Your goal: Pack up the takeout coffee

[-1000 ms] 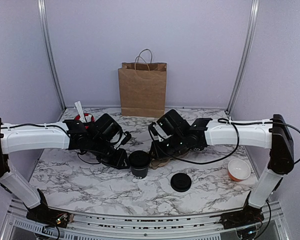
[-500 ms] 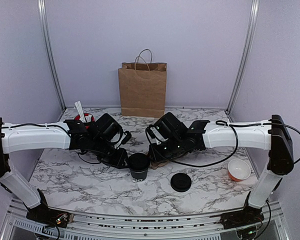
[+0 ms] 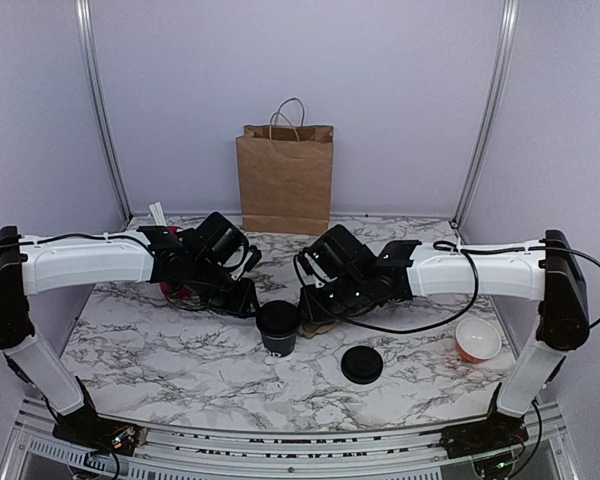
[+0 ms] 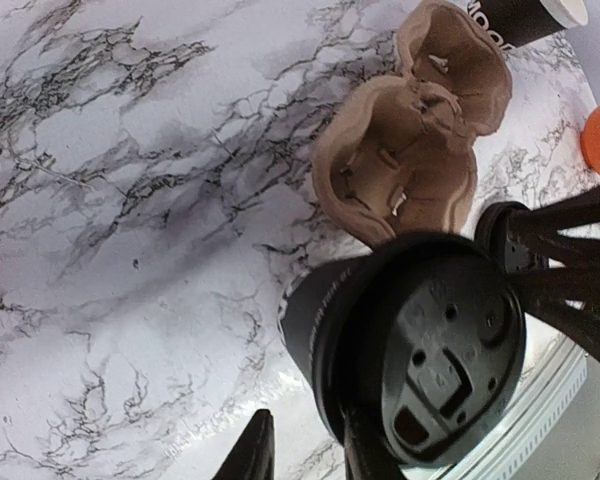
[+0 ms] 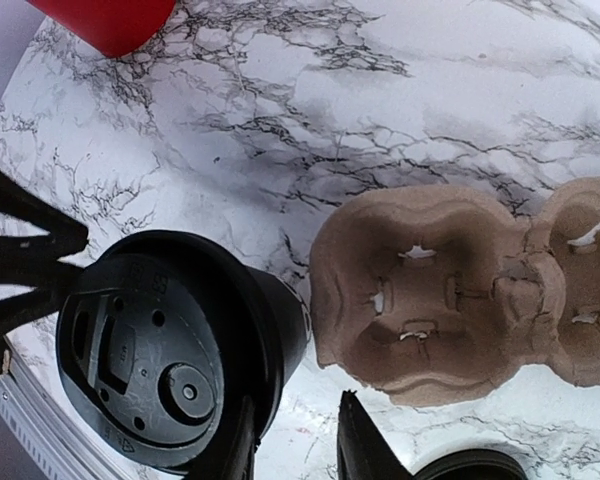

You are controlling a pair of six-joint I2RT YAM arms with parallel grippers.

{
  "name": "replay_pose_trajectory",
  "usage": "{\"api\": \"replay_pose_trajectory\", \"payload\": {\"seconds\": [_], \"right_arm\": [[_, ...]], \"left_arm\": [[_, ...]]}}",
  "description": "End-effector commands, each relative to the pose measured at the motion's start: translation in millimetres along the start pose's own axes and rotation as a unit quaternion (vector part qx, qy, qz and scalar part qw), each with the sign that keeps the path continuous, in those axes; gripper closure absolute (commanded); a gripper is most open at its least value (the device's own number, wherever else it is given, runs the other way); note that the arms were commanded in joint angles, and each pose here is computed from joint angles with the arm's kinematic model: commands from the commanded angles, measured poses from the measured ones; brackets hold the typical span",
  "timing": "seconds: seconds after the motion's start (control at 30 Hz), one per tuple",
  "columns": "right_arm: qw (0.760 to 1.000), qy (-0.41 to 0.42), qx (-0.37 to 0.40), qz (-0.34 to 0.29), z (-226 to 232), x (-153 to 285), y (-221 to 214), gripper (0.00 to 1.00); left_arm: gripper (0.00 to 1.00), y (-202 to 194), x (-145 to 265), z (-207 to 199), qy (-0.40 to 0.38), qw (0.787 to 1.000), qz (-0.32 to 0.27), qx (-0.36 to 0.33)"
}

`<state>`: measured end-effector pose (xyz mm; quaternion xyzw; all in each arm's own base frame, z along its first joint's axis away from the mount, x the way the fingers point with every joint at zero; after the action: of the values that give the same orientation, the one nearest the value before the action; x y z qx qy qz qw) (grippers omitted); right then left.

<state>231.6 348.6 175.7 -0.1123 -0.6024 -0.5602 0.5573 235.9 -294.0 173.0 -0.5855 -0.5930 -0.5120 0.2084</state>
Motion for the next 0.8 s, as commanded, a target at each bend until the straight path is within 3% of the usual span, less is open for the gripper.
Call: {"api": "replay_pose_trajectory", "payload": {"seconds": [0.0,0.5,0.77], "right_arm": [[1.000,0.029,0.004,0.000,16.9,8.6,-3.0,0.72],[1.000,0.005,0.012,-0.006,9.4,26.7,-2.9,0.72],[0.999,0.013,0.032,-0.009,9.3,26.0,2.1,0.71]], "left_arm": [[0.76,12.4,-13.0,5.9,0.016,1.000,-0.007,-0.011],[0.76,32.1,5.9,14.6,0.028,0.999,-0.036,-0.001],[0.75,12.7,23.1,17.3,0.001,0.999,-0.027,0.022]]}}
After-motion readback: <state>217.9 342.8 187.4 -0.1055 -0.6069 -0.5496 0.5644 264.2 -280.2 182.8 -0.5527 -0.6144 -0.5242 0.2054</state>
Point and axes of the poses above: each gripper's point midway between its finger pads, its own x axis back along the fingers, its own z axis along the line the jaws close on, y = z × x, the point moved 6 cm from there along x, back along the fingers, and after that the axes turned 6 degrees about x, right-handed, at the moved point
